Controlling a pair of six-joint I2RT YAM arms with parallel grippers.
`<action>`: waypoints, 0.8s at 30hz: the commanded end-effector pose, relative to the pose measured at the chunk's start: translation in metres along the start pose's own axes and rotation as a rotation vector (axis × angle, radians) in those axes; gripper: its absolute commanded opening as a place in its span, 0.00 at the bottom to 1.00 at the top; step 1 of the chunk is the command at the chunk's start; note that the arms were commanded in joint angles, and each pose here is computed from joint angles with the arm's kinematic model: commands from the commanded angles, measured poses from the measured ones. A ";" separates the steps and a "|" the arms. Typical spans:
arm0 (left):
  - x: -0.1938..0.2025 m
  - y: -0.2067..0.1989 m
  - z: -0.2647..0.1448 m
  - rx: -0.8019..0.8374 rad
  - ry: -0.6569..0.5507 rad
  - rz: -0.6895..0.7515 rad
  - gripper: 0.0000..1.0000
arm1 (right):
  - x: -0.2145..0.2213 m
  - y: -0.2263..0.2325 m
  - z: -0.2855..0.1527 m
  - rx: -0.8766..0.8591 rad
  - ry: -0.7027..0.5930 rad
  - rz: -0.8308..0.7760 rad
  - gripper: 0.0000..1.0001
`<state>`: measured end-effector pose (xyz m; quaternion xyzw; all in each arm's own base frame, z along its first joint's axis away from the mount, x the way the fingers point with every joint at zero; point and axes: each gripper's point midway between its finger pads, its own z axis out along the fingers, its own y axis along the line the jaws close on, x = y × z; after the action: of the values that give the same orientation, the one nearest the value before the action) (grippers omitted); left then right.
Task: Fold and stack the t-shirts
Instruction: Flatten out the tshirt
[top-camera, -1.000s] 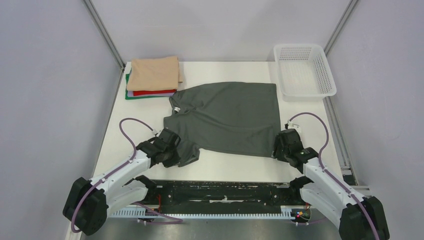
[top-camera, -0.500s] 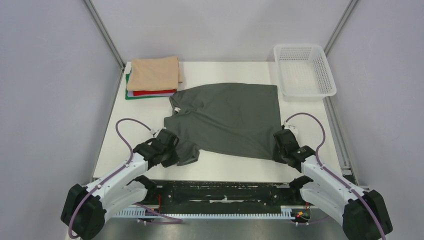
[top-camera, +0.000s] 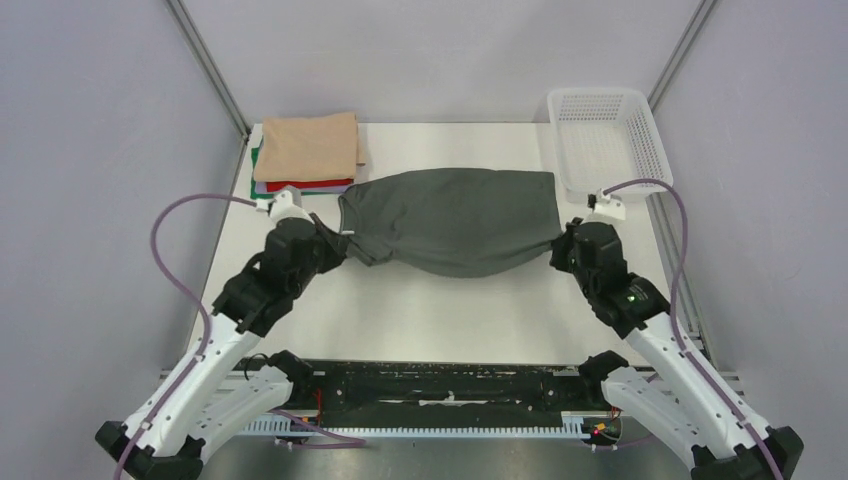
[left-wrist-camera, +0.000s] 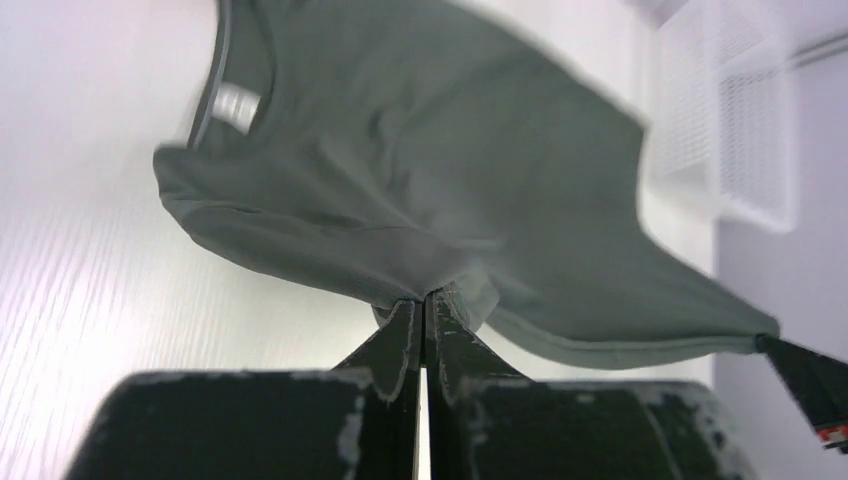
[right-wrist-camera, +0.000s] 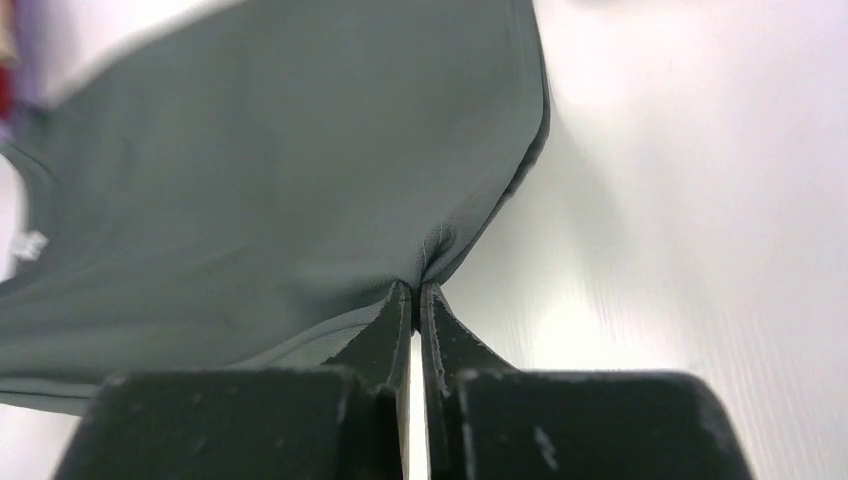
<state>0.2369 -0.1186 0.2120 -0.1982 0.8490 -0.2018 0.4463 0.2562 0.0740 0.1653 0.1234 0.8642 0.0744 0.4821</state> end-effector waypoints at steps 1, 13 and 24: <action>-0.090 -0.041 -0.042 0.096 -0.280 0.032 0.02 | -0.087 0.017 -0.036 -0.050 -0.250 0.038 0.00; -0.181 -0.105 -0.194 0.475 -0.546 0.102 0.02 | -0.177 0.050 -0.154 -0.316 -0.434 0.023 0.00; -0.212 -0.131 -0.331 0.768 -0.693 0.239 0.02 | -0.198 0.070 -0.264 -0.626 -0.518 -0.019 0.00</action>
<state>0.1177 -0.0662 0.5762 -0.0390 0.5550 -0.3761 0.7409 0.1752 0.0760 0.4571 0.0291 0.6718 0.2603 0.6929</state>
